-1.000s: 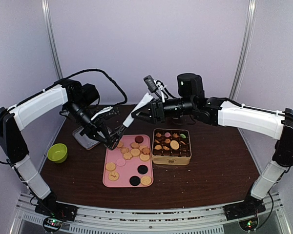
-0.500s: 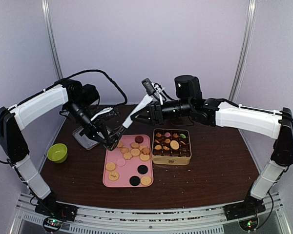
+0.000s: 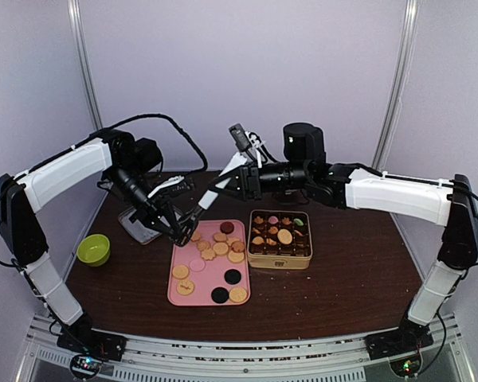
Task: Pack the cookies
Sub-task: Pass from the left arm to the right, then adjust the fake cookies in the empty pocket of the box.
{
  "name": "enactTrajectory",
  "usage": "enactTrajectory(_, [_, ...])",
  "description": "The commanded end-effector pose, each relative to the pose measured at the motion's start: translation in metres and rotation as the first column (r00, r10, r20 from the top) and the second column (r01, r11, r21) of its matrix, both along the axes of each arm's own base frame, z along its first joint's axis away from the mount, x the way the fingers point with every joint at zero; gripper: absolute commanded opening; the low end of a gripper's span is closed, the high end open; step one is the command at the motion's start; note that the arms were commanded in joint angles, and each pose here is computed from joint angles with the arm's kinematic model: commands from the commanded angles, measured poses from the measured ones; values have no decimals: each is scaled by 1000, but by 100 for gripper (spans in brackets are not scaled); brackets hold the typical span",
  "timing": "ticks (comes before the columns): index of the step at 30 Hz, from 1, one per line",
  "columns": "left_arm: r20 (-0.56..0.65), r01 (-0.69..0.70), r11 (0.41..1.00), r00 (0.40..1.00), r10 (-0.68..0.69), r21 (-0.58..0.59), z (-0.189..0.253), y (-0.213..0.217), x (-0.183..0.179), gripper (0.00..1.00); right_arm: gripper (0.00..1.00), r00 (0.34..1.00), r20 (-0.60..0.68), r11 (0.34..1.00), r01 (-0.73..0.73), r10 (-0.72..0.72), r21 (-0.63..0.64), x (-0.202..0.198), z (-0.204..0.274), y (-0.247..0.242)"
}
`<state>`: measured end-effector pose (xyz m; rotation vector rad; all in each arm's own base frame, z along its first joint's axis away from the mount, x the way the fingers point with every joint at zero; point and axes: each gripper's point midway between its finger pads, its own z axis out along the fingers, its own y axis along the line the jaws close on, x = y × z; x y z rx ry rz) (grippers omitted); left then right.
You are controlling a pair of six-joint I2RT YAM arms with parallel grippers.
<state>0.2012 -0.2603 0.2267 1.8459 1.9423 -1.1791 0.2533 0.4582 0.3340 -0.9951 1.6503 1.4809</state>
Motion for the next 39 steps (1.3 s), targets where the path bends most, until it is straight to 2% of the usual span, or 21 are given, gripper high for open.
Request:
enactTrajectory(1, [23, 7, 1000, 1000, -6, -22, 6, -6, 4, 0, 39, 999, 27, 1000, -27, 27, -12, -13, -2, 8])
enactTrajectory(6, [79, -65, 997, 995, 62, 42, -3, -3, 21, 0, 35, 995, 87, 996, 56, -50, -69, -10, -6, -8])
enactTrajectory(10, [180, -208, 972, 966, 186, 111, -5, 2, 52, 21, 31, 967, 187, 977, 193, -172, -96, 0, -1, -31])
enactTrajectory(14, [289, -294, 950, 923, 254, 103, 7, 10, 68, 41, 31, 926, 263, 944, 310, -272, -115, 7, 1, -56])
enactTrajectory(18, [326, -351, 932, 895, 304, 94, 17, 27, 74, 49, 32, 870, 334, 886, 433, -363, -163, 16, -7, -83])
enactTrajectory(22, [312, -433, 897, 867, 389, 88, 22, 53, 86, 50, 33, 809, 397, 810, 543, -434, -221, 24, -22, -114])
enactTrajectory(25, [334, -523, 849, 815, 473, 75, 28, 78, 100, 54, 35, 755, 440, 736, 626, -487, -259, 30, -33, -137])
enactTrajectory(28, [412, -618, 784, 728, 548, 51, 39, 105, 114, 59, 36, 691, 465, 673, 700, -553, -240, 34, -34, -158])
enactTrajectory(29, [451, -652, 757, 689, 567, 44, 43, 116, 119, 73, 36, 673, 468, 656, 719, -573, -230, 35, -33, -163])
enactTrajectory(30, [489, -679, 733, 652, 580, 36, 46, 125, 123, 82, 37, 655, 467, 640, 737, -595, -219, 36, -32, -168])
enactTrajectory(32, [540, -714, 700, 591, 599, 6, 52, 139, 127, 91, 37, 631, 462, 619, 759, -623, -202, 38, -34, -173])
enactTrajectory(34, [553, -717, 697, 577, 601, -10, 53, 144, 124, 95, 38, 612, 461, 601, 776, -642, -193, 39, -35, -174])
enactTrajectory(39, [532, -717, 697, 594, 603, 10, 44, 144, 119, 95, 37, 566, 485, 552, 812, -667, -189, 41, -37, -171])
